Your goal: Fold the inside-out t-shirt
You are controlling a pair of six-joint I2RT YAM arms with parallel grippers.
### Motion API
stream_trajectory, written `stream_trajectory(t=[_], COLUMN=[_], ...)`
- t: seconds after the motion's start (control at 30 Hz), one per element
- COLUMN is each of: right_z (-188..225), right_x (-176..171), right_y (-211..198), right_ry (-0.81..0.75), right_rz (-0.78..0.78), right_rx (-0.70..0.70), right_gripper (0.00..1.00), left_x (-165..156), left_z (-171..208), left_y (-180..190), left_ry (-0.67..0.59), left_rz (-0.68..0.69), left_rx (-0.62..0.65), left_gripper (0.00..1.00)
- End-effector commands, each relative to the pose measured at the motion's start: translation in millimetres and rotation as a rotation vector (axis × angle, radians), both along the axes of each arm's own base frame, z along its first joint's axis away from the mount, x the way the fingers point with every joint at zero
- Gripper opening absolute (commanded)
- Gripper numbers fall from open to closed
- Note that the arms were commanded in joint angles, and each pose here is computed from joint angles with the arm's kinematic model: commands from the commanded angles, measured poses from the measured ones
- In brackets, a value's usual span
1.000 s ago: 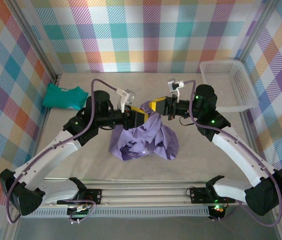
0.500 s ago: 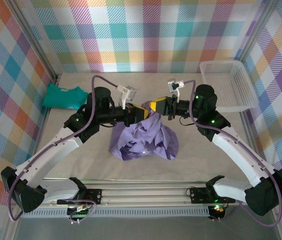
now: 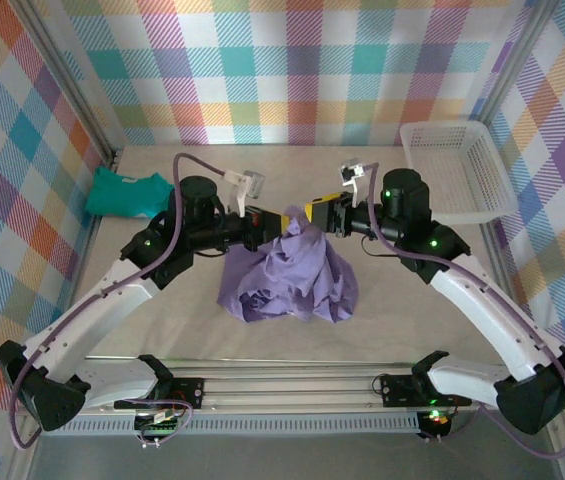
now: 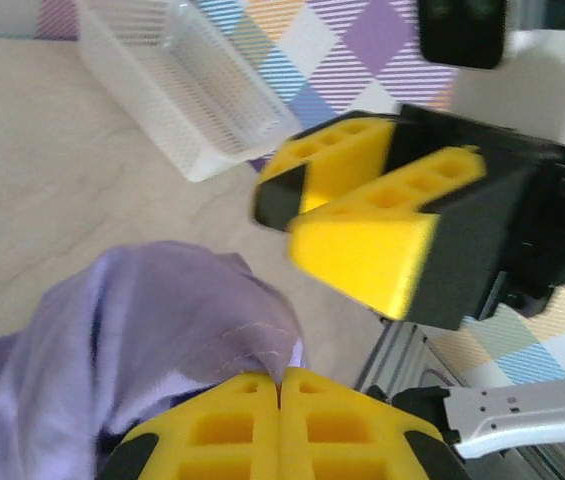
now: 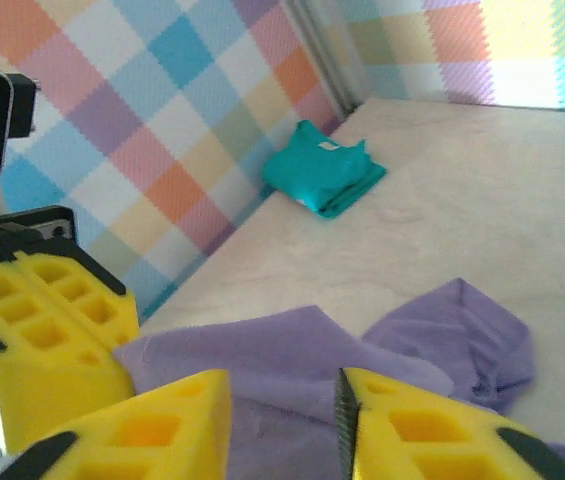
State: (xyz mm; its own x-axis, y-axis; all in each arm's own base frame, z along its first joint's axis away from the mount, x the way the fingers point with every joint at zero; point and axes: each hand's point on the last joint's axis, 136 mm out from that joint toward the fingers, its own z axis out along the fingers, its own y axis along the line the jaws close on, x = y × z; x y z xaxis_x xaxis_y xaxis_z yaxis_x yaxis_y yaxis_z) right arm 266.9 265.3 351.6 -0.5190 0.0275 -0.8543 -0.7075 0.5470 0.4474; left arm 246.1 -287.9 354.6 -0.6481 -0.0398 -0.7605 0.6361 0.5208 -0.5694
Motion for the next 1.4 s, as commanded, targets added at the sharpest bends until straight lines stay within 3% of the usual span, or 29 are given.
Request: stream_trajectory(t=[0.0,0.2,0.3,0.47,0.53,0.63,0.73,0.9,1.03,1.17,1.37], right_z=[6,-1,-17,-24,-25,-22,-14,7,14,16,22], right_x=[-12,-55,-51,-41,-34,-34,-46,-68,-69,-62,-52], right_y=[-15,19,35,63,66,61,51,38,37,33,28], right_ry=[-0.127,-0.260,-0.246,-0.199,-0.185,-0.206,-0.258,-0.241,-0.193,-0.166,-0.144], right_rz=[-0.055,0.117,0.118,0.148,0.127,0.103,0.150,0.339,0.403,0.384,0.350], right_rx=[-0.119,-0.119,-0.154,-0.090,-0.089,-0.093,-0.079,0.075,0.161,0.191,0.224], right_gripper=[0.40,0.52,0.56,0.56,0.50,0.18,0.03,0.00,0.00,0.00,0.00], left_x=[4,0,-6,-16,-18,-16,-7,13,7,-6,-15], left_z=[10,21,33,49,51,50,45,28,23,16,-17], left_y=[21,15,11,9,11,17,31,56,46,44,42], left_ry=[0.038,0.065,0.052,0.034,0.028,0.010,-0.022,-0.081,-0.141,-0.160,-0.085], left_rz=[0.154,0.162,0.125,0.082,0.081,0.107,0.190,0.342,0.260,0.194,0.143], left_rx=[0.017,-0.037,-0.070,-0.114,-0.118,-0.098,-0.041,0.091,0.087,0.080,0.145], left_gripper=[0.00,0.00,0.00,0.00,0.00,0.00,0.00,0.00,0.00,0.17,0.40])
